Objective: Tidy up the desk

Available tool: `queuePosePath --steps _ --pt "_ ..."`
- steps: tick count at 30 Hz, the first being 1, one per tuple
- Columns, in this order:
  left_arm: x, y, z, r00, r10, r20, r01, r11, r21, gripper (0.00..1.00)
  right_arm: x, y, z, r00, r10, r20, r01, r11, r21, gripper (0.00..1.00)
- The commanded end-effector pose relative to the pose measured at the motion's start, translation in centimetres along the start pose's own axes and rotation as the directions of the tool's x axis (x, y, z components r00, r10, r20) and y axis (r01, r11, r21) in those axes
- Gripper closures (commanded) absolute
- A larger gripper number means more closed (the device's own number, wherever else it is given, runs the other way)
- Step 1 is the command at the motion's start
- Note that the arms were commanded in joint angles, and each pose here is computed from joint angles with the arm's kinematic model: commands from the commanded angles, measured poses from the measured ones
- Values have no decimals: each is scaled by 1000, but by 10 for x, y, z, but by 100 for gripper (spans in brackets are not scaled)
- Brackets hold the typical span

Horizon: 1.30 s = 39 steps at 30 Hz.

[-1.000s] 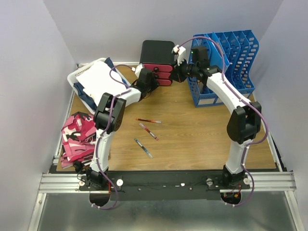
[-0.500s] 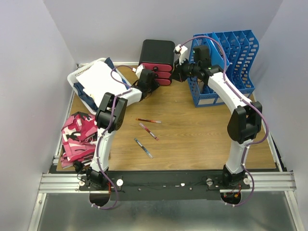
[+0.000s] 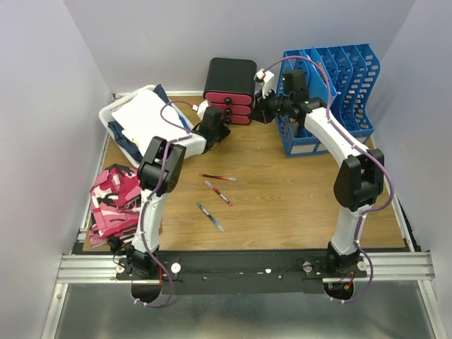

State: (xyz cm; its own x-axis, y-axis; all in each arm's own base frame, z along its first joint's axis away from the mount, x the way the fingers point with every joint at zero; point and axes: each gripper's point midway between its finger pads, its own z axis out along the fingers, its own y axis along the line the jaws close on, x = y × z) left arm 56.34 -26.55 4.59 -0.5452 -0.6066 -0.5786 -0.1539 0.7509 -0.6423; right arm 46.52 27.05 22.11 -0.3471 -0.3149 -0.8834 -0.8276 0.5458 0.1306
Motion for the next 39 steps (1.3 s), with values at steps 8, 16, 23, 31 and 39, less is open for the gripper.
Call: queuePosePath --steps 8,16,23,31,39 --pt "-10 -21 -75 983 183 6 -183 982 56 65 27 23 -3 997 44 -58 -50 992 -119 83" --pt "-57 -34 -156 914 398 76 -400 917 4 36 62 29 21 974 -156 -165 140 985 -106 53" --pt "-97 4 -248 816 563 131 -535 821 -201 5 110 28 32 491 -871 -8 851 482 -209 18" --pt "-108 42 -352 802 549 235 -486 828 -277 1 88 5 84 197 -967 159 976 177 -127 20" --pt "-84 97 -407 833 463 302 -372 873 -314 1 63 -16 129 100 -969 225 993 83 -82 32"
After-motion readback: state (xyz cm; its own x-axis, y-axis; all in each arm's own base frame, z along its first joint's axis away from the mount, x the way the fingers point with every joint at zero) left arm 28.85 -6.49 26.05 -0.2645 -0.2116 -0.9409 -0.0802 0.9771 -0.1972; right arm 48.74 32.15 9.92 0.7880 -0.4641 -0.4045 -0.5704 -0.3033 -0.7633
